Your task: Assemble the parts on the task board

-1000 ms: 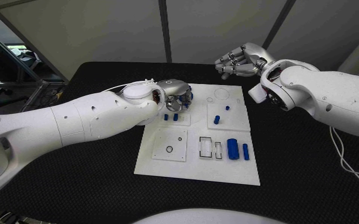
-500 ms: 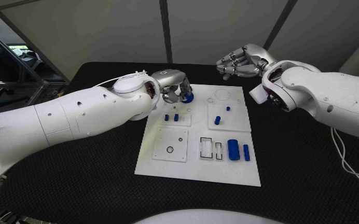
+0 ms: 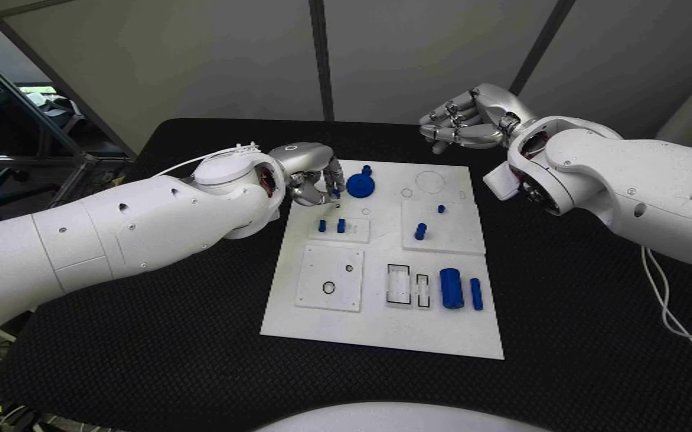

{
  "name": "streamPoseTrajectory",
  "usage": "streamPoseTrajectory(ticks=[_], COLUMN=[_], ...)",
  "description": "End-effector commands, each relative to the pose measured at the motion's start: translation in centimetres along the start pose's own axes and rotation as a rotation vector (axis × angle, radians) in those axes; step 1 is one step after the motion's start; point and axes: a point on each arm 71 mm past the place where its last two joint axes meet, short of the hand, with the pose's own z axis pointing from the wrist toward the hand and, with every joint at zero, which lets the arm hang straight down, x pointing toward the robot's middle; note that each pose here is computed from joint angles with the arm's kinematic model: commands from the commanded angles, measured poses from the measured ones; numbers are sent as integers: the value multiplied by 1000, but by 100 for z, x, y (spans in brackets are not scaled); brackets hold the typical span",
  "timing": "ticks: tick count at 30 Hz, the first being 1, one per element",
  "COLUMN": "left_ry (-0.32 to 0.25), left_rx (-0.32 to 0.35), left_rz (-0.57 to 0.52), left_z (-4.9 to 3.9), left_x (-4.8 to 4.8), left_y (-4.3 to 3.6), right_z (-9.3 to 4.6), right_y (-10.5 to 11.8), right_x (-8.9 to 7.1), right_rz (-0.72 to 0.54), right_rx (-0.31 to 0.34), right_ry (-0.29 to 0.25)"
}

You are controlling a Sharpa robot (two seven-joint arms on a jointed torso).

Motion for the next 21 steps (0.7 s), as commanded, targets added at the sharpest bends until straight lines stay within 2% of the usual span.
streamPoseTrajectory(ticks=[1, 8, 21], left_ry=[30, 40, 47], left_rx=[-19, -28, -41], left_rz=[-17, -21, -21], left_z=[-13, -14, 34], left_x=[59, 111, 135], left_y=[34, 59, 71], right_z=[-2, -9, -7], right_y=[10, 3, 5], right_x=[-10, -16, -11], right_rz=[1, 1, 0], right_rx=[-10, -9, -9], right_ry=[1, 0, 1])
